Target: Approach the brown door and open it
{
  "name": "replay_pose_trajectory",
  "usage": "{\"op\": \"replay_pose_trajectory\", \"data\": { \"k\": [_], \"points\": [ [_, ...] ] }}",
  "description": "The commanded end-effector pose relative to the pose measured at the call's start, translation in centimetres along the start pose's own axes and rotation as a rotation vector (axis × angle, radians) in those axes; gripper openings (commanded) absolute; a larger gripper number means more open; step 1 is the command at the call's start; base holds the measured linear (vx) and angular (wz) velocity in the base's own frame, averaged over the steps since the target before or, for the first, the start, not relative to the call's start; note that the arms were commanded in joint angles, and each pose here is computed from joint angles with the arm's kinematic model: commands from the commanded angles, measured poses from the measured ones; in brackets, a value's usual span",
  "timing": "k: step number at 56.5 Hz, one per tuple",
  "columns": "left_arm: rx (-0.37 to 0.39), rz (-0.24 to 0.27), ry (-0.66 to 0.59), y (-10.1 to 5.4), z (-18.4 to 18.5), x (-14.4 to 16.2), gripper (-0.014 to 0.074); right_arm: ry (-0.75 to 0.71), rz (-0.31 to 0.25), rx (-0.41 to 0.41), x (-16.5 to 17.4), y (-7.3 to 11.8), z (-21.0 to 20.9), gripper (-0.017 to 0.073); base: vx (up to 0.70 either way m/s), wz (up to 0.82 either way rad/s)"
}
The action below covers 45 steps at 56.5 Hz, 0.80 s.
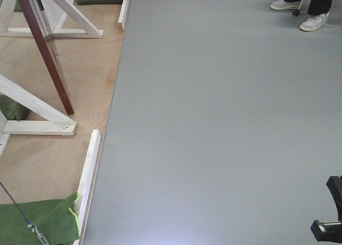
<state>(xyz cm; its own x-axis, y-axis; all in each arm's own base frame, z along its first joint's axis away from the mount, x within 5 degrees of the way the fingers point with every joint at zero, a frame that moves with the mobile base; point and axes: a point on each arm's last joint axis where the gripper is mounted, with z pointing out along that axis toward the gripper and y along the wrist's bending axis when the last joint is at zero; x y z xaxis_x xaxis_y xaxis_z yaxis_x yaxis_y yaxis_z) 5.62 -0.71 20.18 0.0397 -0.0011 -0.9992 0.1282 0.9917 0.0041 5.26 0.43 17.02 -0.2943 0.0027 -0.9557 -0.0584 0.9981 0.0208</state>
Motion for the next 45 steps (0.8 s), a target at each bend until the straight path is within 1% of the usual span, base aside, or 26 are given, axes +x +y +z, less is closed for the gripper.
{"op": "replay_pose_trajectory", "data": {
  "k": [1,21,45],
  "points": [
    [0.012,-0.012,-0.108,-0.10,-0.22,-1.41,0.0036,-0.078,-0.010,0.005,-0.58,-0.05,-0.01,0.0000,0.10,-0.05],
    [0.012,-0.012,-0.108,-0.10,-0.22,-1.41,0.0036,-0.078,-0.010,0.005,-0.58,-0.05,-0.01,0.0000,0.13,-0.04],
    [0.012,-0.012,-0.108,-0.10,-0.22,-1.41,0.0036,-0.078,-0.010,0.005,-0.58,-0.05,-0.01,0.0000,0.22,0.15]
  ]
}}
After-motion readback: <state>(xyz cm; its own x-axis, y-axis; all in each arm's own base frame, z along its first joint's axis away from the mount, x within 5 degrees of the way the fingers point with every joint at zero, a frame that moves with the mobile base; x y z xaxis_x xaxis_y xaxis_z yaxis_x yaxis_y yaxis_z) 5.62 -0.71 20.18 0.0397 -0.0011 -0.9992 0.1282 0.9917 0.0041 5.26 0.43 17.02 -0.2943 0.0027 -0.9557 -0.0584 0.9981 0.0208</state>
